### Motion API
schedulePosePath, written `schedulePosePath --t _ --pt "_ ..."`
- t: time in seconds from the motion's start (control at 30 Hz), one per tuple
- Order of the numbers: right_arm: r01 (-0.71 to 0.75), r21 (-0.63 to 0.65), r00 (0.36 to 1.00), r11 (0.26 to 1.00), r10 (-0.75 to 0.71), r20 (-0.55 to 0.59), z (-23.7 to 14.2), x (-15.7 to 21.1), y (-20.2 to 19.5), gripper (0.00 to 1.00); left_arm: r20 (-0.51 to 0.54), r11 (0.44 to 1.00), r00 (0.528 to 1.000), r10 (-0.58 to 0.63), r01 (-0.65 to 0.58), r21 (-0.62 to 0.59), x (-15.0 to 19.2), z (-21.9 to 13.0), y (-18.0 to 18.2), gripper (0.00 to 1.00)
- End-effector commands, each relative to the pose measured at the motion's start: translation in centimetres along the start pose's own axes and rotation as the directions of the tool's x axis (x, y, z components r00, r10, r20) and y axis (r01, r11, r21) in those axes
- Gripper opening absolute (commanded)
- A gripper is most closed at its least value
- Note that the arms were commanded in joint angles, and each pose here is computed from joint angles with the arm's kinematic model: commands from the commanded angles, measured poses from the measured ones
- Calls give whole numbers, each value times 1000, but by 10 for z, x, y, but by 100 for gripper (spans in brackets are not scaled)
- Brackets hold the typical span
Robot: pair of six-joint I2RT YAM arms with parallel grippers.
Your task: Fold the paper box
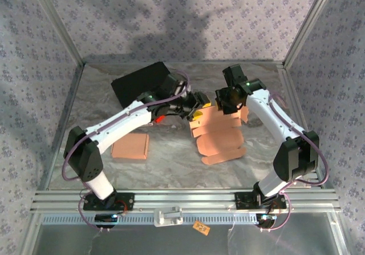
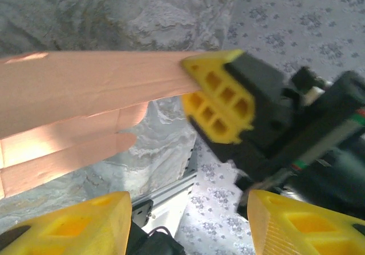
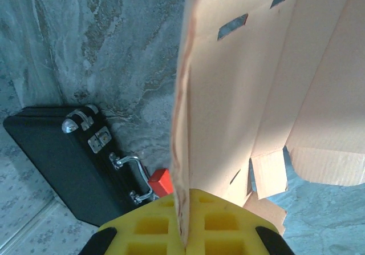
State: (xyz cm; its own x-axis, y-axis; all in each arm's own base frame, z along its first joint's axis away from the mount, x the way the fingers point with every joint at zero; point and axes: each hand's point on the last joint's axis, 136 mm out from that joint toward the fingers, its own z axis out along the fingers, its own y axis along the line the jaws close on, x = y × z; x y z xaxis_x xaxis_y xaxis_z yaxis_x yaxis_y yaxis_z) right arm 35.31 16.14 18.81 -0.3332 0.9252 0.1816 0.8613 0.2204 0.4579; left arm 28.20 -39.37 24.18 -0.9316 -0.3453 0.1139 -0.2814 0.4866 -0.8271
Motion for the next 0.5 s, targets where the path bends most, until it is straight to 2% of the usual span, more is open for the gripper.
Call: schedulePosePath --t 0.0,0.1,0.23,0.47 --pt "-41 6 999 999 41 -14 0 -2 -3 0 147 991 983 -114 102 91 -10 -7 -9 58" --pt "-54 18 998 998 54 -36 -1 -1 -7 0 214 992 971 -108 93 82 -23 -4 -2 62" --pt "-74 12 997 997 74 -35 -5 -5 -12 0 207 994 972 -110 105 36 -27 12 13 63" --pt "-84 16 995 996 85 -47 -9 -13 -17 0 250 994 964 -87 99 -35 -40 2 39 63"
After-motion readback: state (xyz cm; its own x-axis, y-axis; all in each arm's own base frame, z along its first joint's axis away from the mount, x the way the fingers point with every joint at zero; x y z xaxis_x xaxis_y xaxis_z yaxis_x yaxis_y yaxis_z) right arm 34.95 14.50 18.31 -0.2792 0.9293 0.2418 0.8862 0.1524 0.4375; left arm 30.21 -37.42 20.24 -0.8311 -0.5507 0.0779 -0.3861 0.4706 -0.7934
